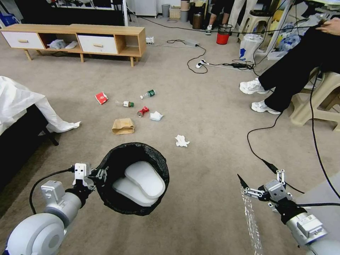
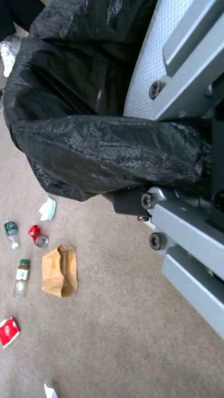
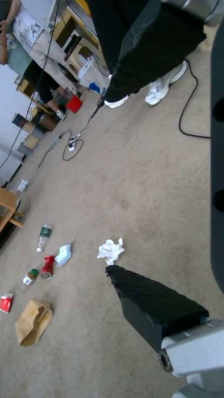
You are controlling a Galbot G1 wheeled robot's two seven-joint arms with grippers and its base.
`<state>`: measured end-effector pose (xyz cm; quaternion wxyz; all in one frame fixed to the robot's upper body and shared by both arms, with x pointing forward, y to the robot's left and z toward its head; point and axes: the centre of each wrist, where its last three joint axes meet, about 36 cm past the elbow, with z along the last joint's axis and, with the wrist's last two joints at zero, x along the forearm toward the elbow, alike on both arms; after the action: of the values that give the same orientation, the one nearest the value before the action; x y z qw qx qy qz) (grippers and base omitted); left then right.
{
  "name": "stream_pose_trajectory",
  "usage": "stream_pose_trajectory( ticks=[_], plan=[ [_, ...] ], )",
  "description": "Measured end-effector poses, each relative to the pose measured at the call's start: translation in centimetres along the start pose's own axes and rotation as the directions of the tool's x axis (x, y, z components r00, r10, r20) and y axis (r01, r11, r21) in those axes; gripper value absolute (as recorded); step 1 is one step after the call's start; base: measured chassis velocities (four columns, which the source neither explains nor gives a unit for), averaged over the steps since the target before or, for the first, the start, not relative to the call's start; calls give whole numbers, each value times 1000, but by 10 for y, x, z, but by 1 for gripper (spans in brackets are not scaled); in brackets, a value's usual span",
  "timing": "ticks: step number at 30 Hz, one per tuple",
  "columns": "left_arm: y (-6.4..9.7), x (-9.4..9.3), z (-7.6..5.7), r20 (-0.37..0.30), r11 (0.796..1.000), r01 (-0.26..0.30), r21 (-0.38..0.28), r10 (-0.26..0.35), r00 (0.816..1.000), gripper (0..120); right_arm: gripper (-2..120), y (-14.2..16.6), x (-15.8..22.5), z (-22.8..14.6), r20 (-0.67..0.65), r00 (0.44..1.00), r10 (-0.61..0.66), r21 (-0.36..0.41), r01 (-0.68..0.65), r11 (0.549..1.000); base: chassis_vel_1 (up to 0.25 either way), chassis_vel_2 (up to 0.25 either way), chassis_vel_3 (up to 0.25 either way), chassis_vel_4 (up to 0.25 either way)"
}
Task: Pick up the trash bin and place the garbage on the floor into it.
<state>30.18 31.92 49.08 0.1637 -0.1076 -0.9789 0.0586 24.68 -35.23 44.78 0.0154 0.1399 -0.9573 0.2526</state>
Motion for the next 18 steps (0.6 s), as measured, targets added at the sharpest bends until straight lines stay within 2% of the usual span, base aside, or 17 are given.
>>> stream_pose_trajectory(
  ticks=[18],
  plan=[
    [-1,0,2,-2,1000,-4,12,4,1000,0,100,3,3,5,-10,1000,8,2,-8,1000,0,0,0,0]
  ],
)
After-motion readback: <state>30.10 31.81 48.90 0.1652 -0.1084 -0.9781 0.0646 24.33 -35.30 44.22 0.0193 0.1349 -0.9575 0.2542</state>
